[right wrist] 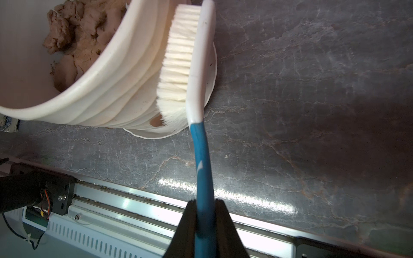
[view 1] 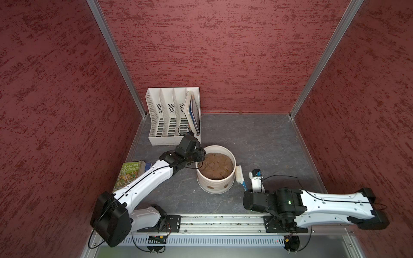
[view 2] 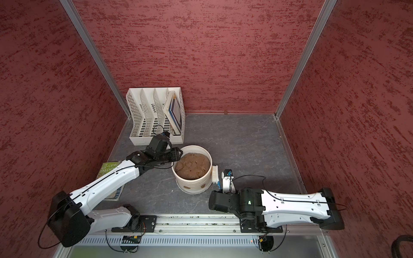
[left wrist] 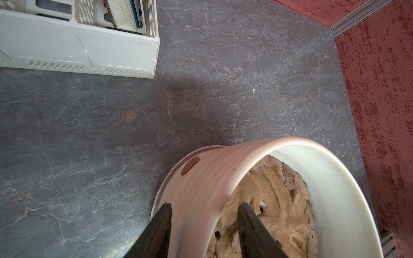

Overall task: Scrub the dried mud off the ceramic pot
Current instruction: Brush off the soil from the pot.

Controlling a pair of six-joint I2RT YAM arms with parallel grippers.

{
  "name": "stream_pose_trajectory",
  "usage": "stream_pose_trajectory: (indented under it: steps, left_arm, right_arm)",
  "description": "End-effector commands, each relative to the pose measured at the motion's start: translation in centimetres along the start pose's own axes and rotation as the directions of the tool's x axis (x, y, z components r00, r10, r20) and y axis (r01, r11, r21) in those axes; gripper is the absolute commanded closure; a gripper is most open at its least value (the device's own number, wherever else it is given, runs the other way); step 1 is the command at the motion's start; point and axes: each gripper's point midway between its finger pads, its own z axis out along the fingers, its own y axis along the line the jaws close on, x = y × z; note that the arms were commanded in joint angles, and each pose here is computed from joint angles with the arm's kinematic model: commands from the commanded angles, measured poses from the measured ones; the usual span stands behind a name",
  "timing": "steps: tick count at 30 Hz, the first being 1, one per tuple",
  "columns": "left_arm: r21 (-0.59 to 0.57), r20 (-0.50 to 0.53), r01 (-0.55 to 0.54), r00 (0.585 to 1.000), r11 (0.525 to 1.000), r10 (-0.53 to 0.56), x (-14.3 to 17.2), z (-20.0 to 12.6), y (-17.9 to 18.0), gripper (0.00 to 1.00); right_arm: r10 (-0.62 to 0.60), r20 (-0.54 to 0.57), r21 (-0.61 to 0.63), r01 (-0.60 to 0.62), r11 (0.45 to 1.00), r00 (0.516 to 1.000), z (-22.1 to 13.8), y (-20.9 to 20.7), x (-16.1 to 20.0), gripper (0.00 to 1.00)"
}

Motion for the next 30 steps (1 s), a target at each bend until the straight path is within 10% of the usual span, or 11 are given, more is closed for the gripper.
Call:
stream_pose_trajectory:
  steps: [1, 16, 30]
  left_arm:
    - [0.011, 0.013, -0.014, 1.000, 1.000, 0.014, -0.1, -0.1, 0.0, 0.50]
    - [0.047, -0.023, -0.020, 1.000, 0.999, 0.021, 1.0, 0.5, -0.3, 0.51]
    - [0.046, -0.029, 0.004, 1.000, 0.999, -0.003, 1.0, 0.5, -0.2, 0.51]
  right_arm:
    - [-0.013, -0.005, -0.079, 0.012, 0.997, 1.000, 0.6, 2.3, -0.3, 1.00]
    - [0.009, -0.053, -0.071, -0.013, 0.997, 0.999, 4.1, 2.7, -1.6, 1.00]
    - [0.117, -0.112, 0.253, -0.086, 0.964, 0.987, 4.8, -6.4, -3.5, 1.00]
